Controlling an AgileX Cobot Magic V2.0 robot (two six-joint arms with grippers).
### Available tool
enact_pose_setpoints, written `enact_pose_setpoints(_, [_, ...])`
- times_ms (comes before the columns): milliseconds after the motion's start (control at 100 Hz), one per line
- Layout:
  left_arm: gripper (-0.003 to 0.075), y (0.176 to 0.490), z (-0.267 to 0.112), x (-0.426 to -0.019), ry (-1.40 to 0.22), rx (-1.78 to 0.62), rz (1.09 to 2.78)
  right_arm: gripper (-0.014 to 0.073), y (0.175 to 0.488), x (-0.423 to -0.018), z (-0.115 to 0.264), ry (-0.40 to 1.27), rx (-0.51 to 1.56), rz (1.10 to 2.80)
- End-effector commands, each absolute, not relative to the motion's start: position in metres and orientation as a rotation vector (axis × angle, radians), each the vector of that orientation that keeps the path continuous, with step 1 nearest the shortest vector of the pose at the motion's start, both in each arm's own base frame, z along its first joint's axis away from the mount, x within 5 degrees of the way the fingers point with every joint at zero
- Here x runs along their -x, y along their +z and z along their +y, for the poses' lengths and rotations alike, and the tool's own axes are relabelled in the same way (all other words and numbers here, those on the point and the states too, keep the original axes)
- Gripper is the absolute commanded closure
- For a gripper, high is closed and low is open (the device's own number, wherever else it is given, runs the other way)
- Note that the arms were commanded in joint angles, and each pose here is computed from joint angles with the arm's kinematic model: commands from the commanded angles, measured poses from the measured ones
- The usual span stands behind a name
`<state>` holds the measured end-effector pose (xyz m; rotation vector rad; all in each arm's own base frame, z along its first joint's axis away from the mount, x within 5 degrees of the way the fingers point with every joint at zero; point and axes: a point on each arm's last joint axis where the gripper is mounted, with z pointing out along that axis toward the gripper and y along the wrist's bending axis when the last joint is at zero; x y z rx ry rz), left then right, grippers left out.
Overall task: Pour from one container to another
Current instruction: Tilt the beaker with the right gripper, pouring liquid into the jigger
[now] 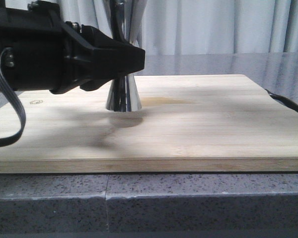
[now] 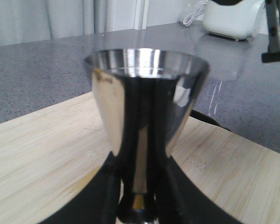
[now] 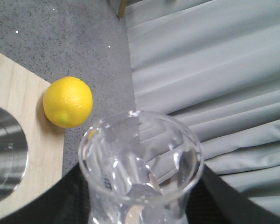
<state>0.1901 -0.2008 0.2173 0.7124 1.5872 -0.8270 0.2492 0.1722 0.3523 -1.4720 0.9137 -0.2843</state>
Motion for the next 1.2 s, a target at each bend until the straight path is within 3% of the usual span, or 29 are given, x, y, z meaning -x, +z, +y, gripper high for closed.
enact_pose_setpoints(0, [0.066,0.2422,-0.2019,-0.1905,-0.882,-0.653,1.454,0.0319,0.3767,-0.2413,0.1695,-0.306,1.428,0.84])
enact_pose_setpoints(1190, [0.066,0.2422,-0.2019,-0.1905,-0.882,-0.653,1.454,0.0319,0.372,-0.242,0.1682,-0.415,1.532,0.775])
